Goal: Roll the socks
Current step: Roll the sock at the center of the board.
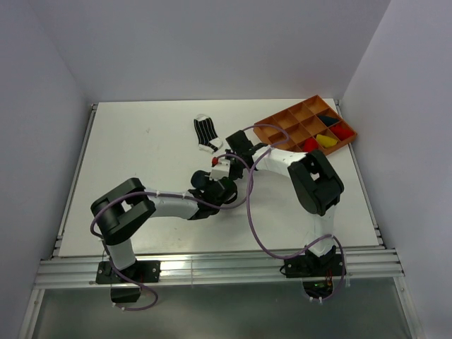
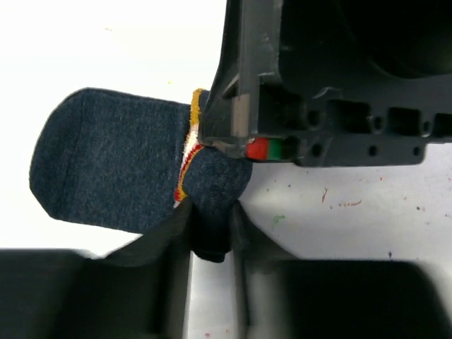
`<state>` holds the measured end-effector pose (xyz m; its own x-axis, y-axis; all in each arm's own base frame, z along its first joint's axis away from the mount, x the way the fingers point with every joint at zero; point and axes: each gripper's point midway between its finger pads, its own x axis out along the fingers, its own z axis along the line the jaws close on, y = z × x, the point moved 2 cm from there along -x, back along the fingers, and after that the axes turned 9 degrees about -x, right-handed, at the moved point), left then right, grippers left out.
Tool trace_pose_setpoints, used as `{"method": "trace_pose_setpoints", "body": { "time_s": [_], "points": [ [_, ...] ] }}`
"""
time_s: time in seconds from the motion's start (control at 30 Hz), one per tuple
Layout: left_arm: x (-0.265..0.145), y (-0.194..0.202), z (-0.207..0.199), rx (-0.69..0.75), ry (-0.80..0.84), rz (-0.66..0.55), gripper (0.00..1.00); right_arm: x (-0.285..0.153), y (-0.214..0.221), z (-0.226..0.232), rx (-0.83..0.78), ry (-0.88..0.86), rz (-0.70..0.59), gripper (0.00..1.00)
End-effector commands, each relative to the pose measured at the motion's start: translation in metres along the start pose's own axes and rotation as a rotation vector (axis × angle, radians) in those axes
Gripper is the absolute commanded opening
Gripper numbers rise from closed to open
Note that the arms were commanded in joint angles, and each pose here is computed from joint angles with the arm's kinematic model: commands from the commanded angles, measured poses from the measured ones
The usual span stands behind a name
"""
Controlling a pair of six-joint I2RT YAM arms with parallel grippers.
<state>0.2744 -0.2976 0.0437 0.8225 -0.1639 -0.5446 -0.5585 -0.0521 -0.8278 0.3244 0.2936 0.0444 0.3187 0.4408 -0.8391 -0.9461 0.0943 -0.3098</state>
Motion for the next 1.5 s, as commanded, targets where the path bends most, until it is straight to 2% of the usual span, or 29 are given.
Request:
{"method": "trace_pose_setpoints", "body": {
  "time_s": [0.0,0.1,0.13,0.2,0.23,0.27,0.3,0.33,0.4,0.43,0.5,0.53,0.57,0.7,1.0,1.47],
  "points": [
    [0.005,0.007,0.0,0.029,-0.036,0.025,0.21,0.0,0.002,0.005,-0.011,-0.028,0.02,0.0],
    [0.003,0.004,0.0,0.028,-0.035,0.027,0.11,-0.003,0.0,0.01,-0.008,-0.064,0.006,0.0],
    [0.001,0.001,-0.001,0.018,-0.026,0.026,0.03,-0.003,0.004,0.01,0.0,-0.076,0.016,0.03],
    [-0.002,0.001,-0.001,0.004,-0.01,0.039,0.01,-0.008,-0.001,0.015,0.006,-0.115,-0.015,0.09],
    [-0.005,0.0,-0.005,-0.018,0.03,0.063,0.01,-0.009,0.001,0.014,0.009,-0.128,-0.016,0.14],
    [-0.007,0.003,-0.005,-0.044,0.05,0.084,0.01,-0.011,-0.002,0.013,0.017,-0.14,-0.024,0.25],
    [-0.008,0.003,-0.004,-0.064,0.067,0.101,0.01,-0.017,-0.008,0.017,0.014,-0.163,-0.054,0.31],
    [-0.008,-0.003,-0.003,-0.105,0.087,0.105,0.01,-0.019,-0.007,0.014,0.017,-0.166,-0.059,0.41],
    [-0.008,0.001,0.0,-0.172,0.139,0.174,0.01,-0.03,-0.02,0.014,0.021,-0.188,-0.123,0.49],
    [-0.012,0.004,-0.003,-0.214,0.187,0.215,0.01,-0.032,-0.018,0.008,0.031,-0.182,-0.13,0.57],
    [-0.008,-0.002,0.005,-0.286,0.211,0.242,0.01,-0.041,-0.027,0.008,0.04,-0.207,-0.185,0.62],
    [-0.01,-0.01,0.004,-0.329,0.248,0.232,0.01,-0.039,-0.021,0.001,0.061,-0.204,-0.172,0.64],
    [-0.015,-0.002,0.002,-0.378,0.296,0.29,0.01,-0.04,-0.022,0.001,0.065,-0.22,-0.185,0.64],
    [-0.011,-0.015,0.017,-0.552,0.375,0.338,0.01,-0.042,-0.022,0.001,0.078,-0.263,-0.215,0.64],
    [-0.002,-0.006,0.033,-0.814,0.477,0.477,0.01,-0.025,-0.017,0.007,0.115,-0.299,-0.18,0.64],
    [0.011,0.02,0.043,-0.93,0.469,0.601,0.01,0.003,-0.006,0.011,0.119,-0.293,-0.116,0.64]
  ]
}}
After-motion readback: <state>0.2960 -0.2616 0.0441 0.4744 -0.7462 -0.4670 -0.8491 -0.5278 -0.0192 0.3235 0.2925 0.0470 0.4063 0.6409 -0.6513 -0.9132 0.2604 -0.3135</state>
